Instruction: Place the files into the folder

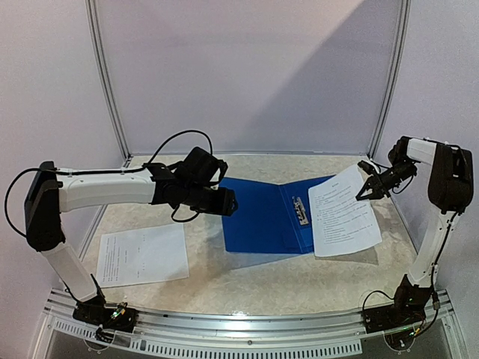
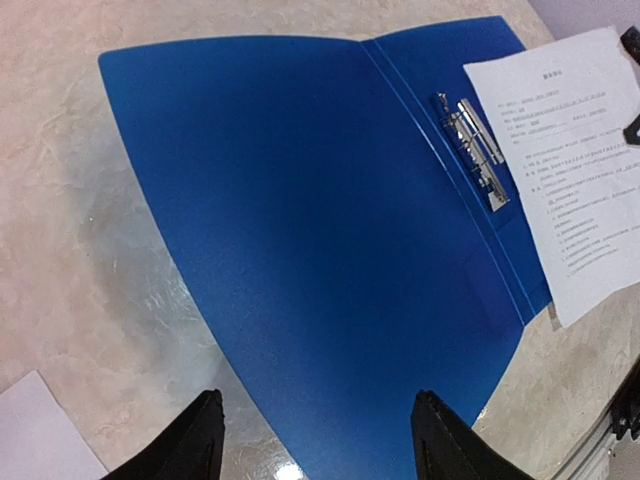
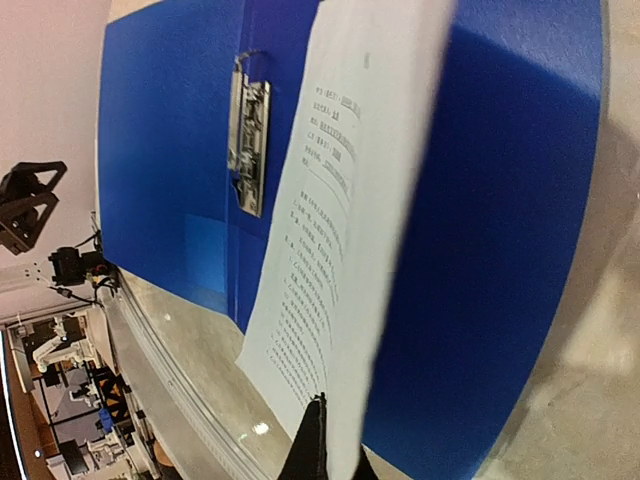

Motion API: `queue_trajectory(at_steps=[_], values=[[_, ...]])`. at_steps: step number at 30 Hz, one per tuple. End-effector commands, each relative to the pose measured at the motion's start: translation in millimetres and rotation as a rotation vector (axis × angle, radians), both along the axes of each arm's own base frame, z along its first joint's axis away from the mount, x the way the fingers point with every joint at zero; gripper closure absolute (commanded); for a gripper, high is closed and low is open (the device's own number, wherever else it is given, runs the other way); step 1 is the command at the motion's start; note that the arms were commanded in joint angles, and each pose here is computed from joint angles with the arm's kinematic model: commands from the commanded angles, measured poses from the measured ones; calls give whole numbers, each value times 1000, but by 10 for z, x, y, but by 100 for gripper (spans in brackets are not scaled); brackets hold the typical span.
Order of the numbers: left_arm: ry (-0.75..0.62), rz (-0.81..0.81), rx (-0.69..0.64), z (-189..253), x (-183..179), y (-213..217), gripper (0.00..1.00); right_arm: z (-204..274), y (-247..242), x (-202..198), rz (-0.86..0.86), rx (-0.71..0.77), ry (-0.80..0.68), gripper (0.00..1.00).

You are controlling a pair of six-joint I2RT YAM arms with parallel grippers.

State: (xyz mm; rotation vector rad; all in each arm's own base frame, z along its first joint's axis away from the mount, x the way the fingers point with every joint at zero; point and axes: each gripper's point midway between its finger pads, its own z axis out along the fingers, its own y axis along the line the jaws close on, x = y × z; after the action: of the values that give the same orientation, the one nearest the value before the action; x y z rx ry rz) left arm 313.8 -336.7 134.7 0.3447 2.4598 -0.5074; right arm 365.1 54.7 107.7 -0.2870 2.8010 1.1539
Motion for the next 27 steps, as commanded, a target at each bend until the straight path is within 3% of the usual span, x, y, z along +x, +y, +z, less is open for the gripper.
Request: queue_trajectory(at_steps=[1, 7, 27], values=[[-1, 2, 48, -57, 27, 60, 35, -192, -120, -192, 60, -93, 56, 100], [2, -1, 76, -123, 15, 101, 36, -336, -56, 0, 20, -14, 89, 100], [16, -1, 123, -258, 21, 147, 36, -613, -90, 359, 42, -7, -28, 100]])
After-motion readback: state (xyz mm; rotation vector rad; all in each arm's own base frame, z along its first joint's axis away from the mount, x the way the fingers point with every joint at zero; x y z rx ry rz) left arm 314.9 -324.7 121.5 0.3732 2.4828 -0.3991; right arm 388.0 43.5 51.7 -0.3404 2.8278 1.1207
